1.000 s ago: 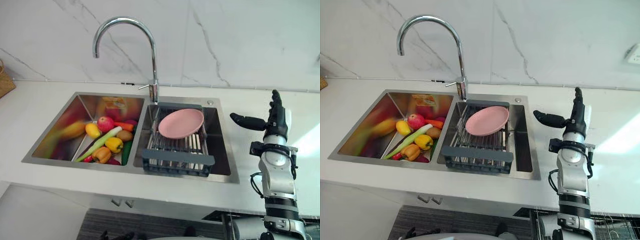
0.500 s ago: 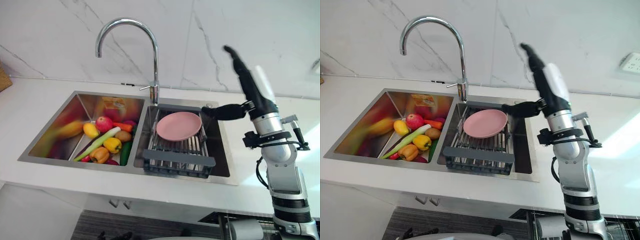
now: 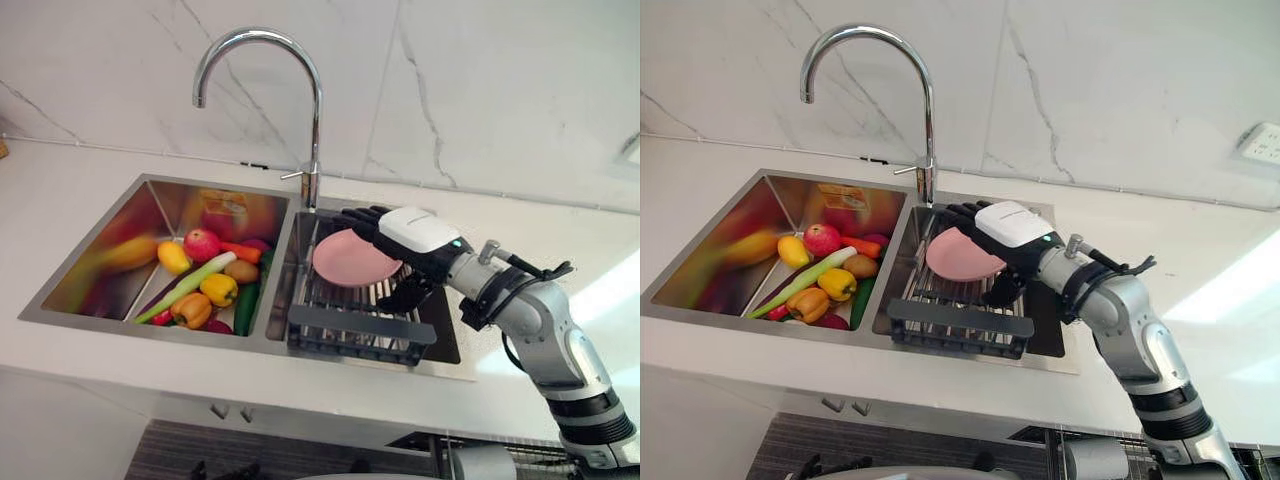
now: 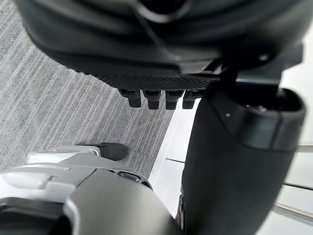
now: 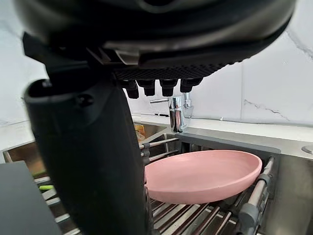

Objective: Walk over to the sink, pick up the cup, carry it to the dishwasher, place the cup inside the dishwasher, then close the dishwasher door

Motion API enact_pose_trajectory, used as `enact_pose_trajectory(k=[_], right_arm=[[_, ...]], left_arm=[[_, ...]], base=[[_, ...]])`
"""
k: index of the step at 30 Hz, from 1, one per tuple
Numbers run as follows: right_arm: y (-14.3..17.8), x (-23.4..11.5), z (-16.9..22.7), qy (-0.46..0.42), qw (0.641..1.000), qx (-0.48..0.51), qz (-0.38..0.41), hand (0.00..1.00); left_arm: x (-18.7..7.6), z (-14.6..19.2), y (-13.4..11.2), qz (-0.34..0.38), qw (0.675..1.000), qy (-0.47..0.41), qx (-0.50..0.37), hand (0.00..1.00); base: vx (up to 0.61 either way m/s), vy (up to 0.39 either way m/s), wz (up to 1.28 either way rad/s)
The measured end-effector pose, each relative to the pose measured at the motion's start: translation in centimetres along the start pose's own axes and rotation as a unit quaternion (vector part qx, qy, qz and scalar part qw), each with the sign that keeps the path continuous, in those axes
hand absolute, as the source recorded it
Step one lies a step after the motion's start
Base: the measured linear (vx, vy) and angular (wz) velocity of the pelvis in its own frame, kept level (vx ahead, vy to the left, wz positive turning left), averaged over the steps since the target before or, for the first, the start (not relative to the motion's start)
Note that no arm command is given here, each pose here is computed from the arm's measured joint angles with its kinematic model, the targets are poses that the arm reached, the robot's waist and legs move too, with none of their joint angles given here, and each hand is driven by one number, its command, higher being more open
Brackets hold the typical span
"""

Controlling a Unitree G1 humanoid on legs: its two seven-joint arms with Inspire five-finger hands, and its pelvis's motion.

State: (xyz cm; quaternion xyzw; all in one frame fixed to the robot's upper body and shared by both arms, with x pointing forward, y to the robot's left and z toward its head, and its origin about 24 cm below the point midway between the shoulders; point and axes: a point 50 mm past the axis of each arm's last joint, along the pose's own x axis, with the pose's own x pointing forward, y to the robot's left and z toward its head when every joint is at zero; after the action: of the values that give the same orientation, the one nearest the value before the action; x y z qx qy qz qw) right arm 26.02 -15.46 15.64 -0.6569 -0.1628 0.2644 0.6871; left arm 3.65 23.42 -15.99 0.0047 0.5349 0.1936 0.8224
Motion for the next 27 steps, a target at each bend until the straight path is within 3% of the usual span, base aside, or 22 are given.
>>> enact_pose_trajectory(k=[10,27], right_arm=[[1.9,1.0,-0.7,0.052,0.994,-0.097,0.0,1.0],[5.9,1.6,-4.0,0.147,0.983,-0.091,-0.057,1.0]], left_arm=[[0.0,0.0,0.0,-0.001,1.0,0.003,0.001,1.0],[0.1,0.5,-0.2,-0.007,1.0,-0.001,0.02,1.0]], base=[[0.0,0.0,0.02],[0.02,0.011,0.04]])
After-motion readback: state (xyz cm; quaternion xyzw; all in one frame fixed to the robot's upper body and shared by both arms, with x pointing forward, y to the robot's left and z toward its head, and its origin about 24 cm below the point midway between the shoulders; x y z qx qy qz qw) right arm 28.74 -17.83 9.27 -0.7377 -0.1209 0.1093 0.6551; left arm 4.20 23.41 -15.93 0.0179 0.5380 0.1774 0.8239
